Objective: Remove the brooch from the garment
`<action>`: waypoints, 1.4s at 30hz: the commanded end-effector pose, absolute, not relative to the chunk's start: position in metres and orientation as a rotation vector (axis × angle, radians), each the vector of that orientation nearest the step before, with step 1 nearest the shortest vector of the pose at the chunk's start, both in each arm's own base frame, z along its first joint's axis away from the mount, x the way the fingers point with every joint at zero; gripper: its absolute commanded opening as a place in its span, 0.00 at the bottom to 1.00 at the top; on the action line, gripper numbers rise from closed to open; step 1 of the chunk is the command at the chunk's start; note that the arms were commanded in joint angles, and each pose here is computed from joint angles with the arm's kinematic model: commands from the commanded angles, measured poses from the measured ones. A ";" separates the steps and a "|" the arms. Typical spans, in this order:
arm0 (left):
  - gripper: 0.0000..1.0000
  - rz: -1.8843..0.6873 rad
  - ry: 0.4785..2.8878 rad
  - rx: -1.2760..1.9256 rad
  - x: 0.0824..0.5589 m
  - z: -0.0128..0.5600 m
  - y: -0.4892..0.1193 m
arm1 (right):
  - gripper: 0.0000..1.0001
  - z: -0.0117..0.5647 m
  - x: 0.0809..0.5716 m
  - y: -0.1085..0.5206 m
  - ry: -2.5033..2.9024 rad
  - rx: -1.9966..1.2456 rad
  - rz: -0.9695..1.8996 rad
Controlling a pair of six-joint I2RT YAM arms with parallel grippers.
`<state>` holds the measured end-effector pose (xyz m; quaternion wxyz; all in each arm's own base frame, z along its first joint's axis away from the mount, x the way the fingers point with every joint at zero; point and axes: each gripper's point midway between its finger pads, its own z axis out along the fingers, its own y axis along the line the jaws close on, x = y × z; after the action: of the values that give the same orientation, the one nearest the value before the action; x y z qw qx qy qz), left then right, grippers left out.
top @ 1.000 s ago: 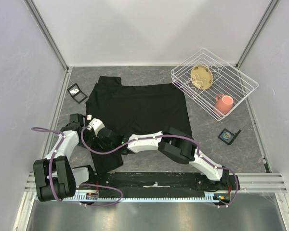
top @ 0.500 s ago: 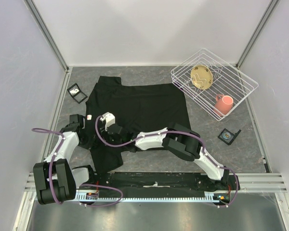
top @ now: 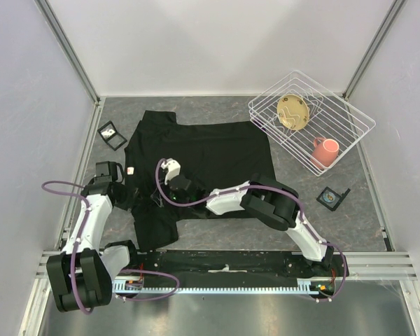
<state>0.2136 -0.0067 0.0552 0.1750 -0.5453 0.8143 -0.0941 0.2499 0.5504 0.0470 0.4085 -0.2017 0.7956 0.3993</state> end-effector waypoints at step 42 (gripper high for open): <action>0.30 -0.383 2.452 -1.346 0.276 0.049 -0.056 | 0.38 0.027 0.265 0.513 2.157 -0.234 1.435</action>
<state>0.2557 -0.0507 0.0354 0.1322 -0.4652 0.8675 -0.1167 0.2722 0.5243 0.0458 0.2828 -0.0867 0.7839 0.5459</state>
